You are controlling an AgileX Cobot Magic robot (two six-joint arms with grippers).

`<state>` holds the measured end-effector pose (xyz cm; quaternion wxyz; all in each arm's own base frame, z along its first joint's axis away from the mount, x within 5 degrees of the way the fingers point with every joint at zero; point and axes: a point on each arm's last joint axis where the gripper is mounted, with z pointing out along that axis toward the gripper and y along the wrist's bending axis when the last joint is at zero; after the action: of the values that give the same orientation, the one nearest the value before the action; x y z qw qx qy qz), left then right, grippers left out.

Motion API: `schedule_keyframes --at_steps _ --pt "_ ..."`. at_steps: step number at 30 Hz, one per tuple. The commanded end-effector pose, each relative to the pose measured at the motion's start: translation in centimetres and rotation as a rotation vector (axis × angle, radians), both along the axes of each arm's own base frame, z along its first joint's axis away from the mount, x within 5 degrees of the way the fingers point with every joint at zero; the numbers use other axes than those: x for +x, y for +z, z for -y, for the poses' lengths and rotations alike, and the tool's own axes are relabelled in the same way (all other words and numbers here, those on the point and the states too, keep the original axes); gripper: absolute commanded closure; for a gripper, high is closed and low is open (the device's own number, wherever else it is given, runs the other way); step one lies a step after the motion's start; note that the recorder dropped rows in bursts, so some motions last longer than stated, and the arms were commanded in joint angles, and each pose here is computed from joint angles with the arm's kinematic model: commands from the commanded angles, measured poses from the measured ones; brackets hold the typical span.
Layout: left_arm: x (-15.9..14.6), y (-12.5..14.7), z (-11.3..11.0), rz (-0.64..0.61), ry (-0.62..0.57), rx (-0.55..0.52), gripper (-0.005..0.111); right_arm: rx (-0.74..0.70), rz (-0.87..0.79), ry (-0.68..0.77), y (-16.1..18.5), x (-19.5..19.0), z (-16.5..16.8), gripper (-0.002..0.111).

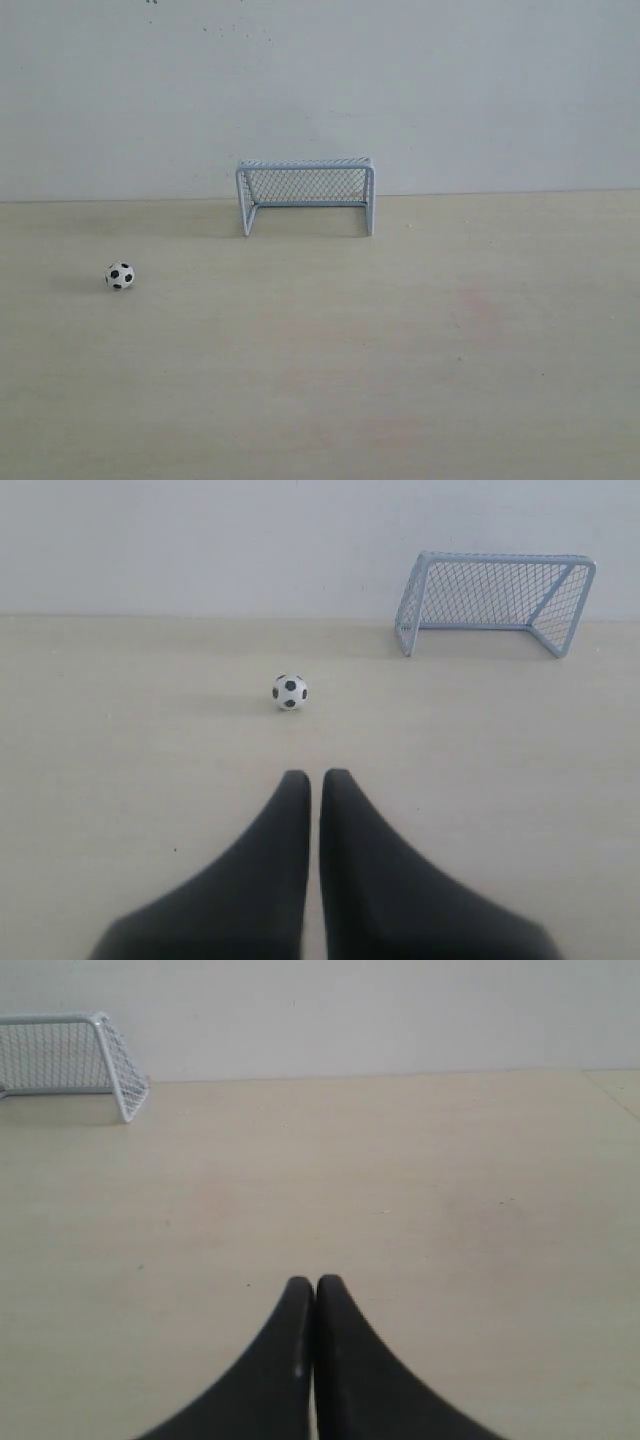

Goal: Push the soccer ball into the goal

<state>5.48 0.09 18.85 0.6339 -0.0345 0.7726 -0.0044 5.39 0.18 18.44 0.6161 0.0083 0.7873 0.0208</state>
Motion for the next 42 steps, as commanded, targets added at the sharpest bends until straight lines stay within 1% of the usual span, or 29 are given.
schedule_keyframes --at_steps 1,42 --pt "-0.01 -0.13 -0.02 -0.002 0.005 -0.006 0.102 -0.014 0.0 0.024 -0.11 -0.02 -0.1 0.108" --pt "-0.01 -0.13 -0.02 -0.002 0.005 -0.006 0.102 -0.011 -0.004 0.023 -0.14 -0.03 -0.1 0.108"
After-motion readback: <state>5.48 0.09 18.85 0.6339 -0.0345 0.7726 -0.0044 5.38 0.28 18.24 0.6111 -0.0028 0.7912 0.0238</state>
